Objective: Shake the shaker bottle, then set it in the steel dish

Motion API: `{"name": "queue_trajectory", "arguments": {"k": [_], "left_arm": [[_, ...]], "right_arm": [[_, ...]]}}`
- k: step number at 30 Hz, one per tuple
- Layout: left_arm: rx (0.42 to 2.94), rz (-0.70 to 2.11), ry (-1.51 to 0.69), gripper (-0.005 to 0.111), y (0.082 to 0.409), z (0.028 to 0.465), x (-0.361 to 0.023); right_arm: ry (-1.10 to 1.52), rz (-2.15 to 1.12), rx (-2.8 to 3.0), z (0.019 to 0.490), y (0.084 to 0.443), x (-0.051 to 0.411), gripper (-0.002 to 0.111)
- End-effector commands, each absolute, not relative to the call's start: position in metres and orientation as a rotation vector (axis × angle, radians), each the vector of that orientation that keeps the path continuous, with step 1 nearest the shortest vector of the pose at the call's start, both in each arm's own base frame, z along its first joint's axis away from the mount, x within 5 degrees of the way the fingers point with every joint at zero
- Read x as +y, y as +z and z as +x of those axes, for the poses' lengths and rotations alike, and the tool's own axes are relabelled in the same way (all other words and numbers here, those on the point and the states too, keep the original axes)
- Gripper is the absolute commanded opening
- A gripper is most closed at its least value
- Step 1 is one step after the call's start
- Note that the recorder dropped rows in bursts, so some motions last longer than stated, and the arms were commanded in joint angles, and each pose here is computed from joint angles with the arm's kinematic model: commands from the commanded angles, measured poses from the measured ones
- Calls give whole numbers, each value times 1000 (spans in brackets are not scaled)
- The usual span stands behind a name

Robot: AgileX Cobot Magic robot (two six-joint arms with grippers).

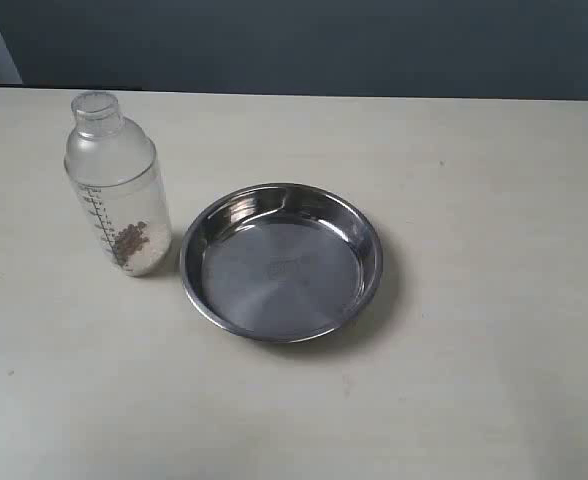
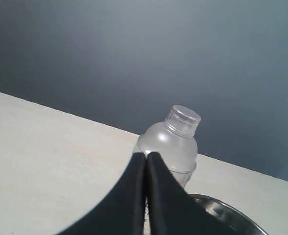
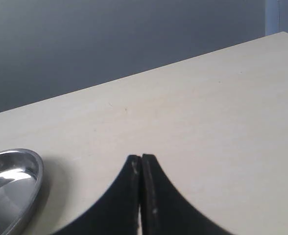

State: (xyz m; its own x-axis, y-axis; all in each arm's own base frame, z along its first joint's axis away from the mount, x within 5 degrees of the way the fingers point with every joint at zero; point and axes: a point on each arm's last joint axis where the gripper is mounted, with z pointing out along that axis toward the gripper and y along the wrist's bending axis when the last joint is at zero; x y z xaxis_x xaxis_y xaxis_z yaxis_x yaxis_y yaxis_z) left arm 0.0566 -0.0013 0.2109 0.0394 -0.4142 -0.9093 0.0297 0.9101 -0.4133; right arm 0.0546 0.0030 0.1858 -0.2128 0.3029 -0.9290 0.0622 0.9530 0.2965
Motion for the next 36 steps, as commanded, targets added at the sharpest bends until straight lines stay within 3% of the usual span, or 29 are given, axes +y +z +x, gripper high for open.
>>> {"name": "queue_trajectory", "arguments": {"k": [1, 16, 22, 28, 32, 36], "left_arm": [[1506, -328, -363, 0, 209, 56, -2], [1457, -360, -386, 0, 213, 56, 0], [1344, -332, -342, 0, 269, 60, 3], [1333, -173, -140, 1, 325, 107, 4], [1346, 24, -120, 23, 347, 157, -7], [1296, 257, -205, 68, 354, 201, -27]], "right_arm": [[221, 266, 1768, 55, 186, 3, -1], [221, 266, 1768, 55, 186, 3, -1], [221, 266, 1768, 55, 186, 3, -1], [221, 266, 1768, 55, 186, 3, -1], [221, 266, 1768, 55, 186, 3, -1], [221, 266, 1768, 55, 186, 3, -1]]}}
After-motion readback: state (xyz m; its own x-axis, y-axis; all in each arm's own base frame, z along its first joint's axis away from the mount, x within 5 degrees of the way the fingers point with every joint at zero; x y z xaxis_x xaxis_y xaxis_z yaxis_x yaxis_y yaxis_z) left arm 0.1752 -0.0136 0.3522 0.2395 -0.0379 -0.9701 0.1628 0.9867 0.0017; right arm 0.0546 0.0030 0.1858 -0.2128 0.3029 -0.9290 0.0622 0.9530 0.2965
